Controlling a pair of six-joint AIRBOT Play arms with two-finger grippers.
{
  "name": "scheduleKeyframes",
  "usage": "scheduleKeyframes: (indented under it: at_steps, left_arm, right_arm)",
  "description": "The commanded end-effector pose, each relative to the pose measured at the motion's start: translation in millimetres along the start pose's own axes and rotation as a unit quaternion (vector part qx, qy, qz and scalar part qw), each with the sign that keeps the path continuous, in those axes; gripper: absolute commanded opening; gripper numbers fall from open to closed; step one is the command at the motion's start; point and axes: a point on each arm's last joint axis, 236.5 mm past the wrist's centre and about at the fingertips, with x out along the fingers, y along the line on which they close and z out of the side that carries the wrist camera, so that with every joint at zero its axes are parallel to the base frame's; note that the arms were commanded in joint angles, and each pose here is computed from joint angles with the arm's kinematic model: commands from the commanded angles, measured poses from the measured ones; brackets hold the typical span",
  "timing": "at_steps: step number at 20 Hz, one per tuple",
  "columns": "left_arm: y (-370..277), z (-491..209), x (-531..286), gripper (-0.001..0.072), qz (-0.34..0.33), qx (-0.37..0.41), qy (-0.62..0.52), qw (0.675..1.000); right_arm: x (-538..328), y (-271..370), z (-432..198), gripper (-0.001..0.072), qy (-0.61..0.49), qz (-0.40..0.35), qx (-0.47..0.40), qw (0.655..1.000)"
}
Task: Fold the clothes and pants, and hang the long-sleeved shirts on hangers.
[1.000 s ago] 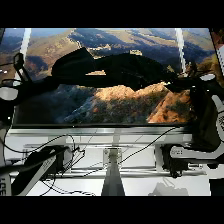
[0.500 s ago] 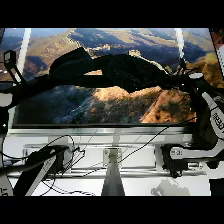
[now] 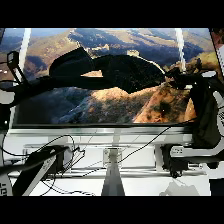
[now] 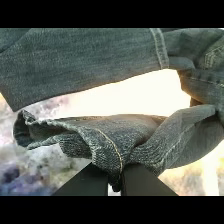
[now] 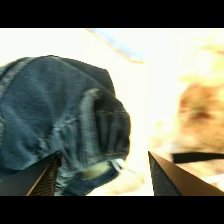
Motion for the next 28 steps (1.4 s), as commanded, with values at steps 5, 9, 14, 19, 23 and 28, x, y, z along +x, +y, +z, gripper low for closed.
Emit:
scheduleKeyframes:
  at_steps: [5, 9, 14, 19, 23, 28]
  left_arm:
    - [5.0, -11.0, 15.4, 0.0022, -0.002, -0.014, 0.026, 1.0]
    - [7.8, -15.0, 20.5, 0.0023, -0.001, -0.018, 0.035, 0.999]
    - [21.3, -1.7, 28.3, 0.0021, 0.018, -0.027, 0.007, 0.999]
    - [84.8, 112.8, -35.4, 0.0018, 0.109, -0.064, -0.162, 0.979]
    - [152.0, 191.7, -148.4, 0.0018, 0.223, -0.062, -0.278, 0.932]
    - [190.4, 210.2, -204.8, 0.0019, 0.277, -0.077, -0.328, 0.9]
  right_arm:
    - [19.5, -0.5, -16.3, 0.0628, 0.033, -0.006, 0.007, 0.999]
    - [42.1, 18.0, -8.2, 0.0461, -0.009, -0.004, -0.006, 1.0]
    - [36.8, 63.3, 17.3, 0.0021, -0.054, 0.026, -0.044, 0.997]
    - [-62.8, 129.7, 125.9, 0.0021, -0.2, 0.058, -0.125, 0.97]
    - [-169.7, 160.7, 192.0, 0.0021, -0.309, 0.084, -0.127, 0.939]
    - [-214.1, 161.0, 196.6, 0.0021, -0.301, 0.057, -0.166, 0.938]
